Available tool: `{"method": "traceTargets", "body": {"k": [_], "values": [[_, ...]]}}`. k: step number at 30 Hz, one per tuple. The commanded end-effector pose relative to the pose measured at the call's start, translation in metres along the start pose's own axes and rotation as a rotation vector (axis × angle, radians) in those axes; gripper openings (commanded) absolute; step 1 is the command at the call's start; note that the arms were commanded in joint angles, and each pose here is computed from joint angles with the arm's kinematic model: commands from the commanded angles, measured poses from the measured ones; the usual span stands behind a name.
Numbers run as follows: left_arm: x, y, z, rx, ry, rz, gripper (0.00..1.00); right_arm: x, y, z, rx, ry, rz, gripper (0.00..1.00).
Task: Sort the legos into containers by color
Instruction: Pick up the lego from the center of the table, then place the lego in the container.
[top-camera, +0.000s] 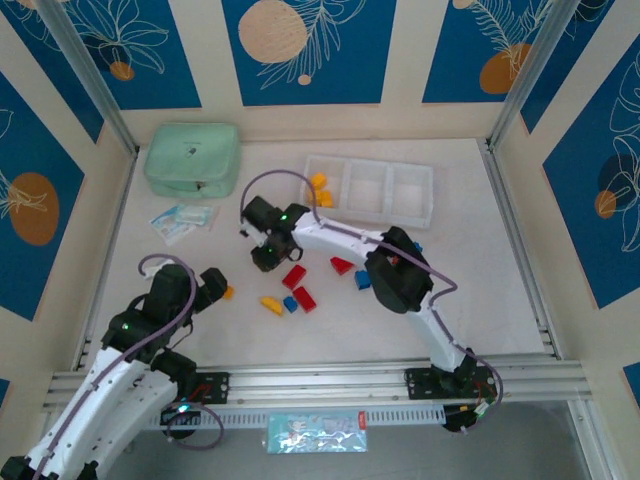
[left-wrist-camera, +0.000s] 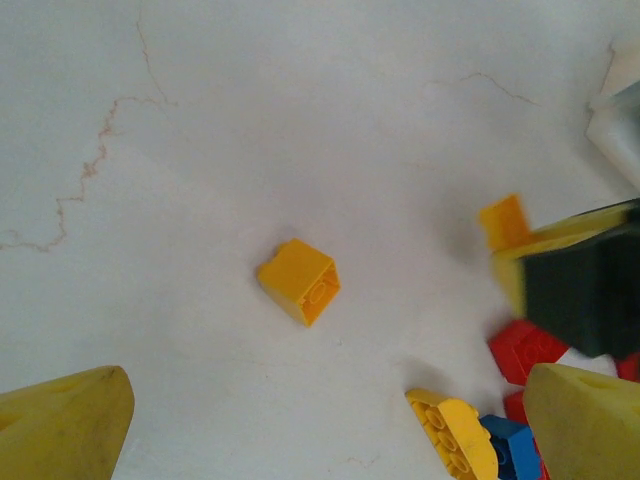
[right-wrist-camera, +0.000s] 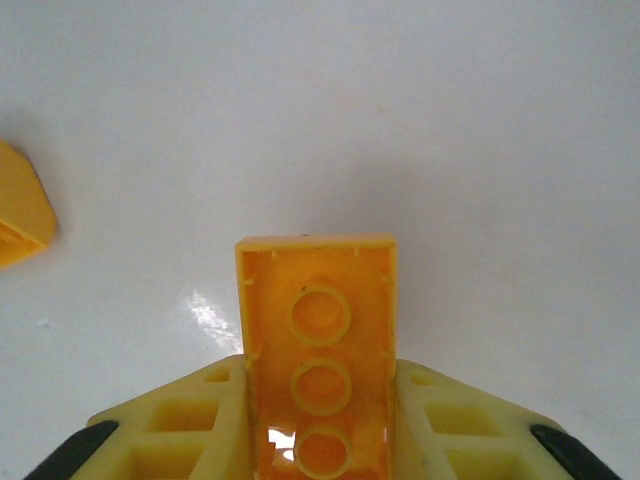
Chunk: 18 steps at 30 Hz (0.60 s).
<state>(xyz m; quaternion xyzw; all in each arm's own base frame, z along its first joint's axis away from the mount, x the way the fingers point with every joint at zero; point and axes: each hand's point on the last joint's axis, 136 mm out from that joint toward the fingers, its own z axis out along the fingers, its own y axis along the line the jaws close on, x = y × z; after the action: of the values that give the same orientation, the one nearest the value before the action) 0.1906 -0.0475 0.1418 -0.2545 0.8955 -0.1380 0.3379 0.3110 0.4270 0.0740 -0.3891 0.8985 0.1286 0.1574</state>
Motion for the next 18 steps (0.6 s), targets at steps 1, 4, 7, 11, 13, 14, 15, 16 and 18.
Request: {"method": "traceTargets", "body": {"k": [1, 4, 7, 11, 13, 14, 15, 16, 18], "values": [[-0.009, -0.022, -0.006, 0.075, -0.007, 0.034, 1.00, -0.019, -0.021, -0.046, -0.021, -0.093, 0.120, 0.28], [-0.010, -0.036, -0.002, 0.113, 0.012, 0.060, 1.00, -0.025, -0.053, -0.066, 0.010, -0.147, 0.195, 0.26], [-0.010, -0.051, 0.002, 0.155, 0.036, 0.086, 1.00, -0.029, -0.087, -0.079, 0.030, -0.183, 0.276, 0.26], [-0.011, -0.073, 0.011, 0.215, 0.066, 0.113, 1.00, -0.030, -0.135, -0.086, 0.088, -0.209, 0.363, 0.25], [-0.011, -0.084, 0.016, 0.241, 0.080, 0.125, 1.00, -0.032, -0.155, -0.087, 0.119, -0.223, 0.393, 0.25], [-0.011, -0.089, 0.018, 0.255, 0.086, 0.131, 1.00, -0.034, -0.166, -0.087, 0.133, -0.226, 0.408, 0.25], [-0.011, -0.094, 0.021, 0.267, 0.094, 0.136, 1.00, -0.035, -0.175, -0.086, 0.145, -0.228, 0.419, 0.25], [-0.011, -0.098, 0.024, 0.273, 0.100, 0.142, 1.00, -0.037, -0.183, -0.086, 0.156, -0.230, 0.428, 0.25], [-0.013, -0.106, 0.028, 0.286, 0.110, 0.149, 1.00, -0.041, -0.199, -0.086, 0.190, -0.236, 0.434, 0.24]]}}
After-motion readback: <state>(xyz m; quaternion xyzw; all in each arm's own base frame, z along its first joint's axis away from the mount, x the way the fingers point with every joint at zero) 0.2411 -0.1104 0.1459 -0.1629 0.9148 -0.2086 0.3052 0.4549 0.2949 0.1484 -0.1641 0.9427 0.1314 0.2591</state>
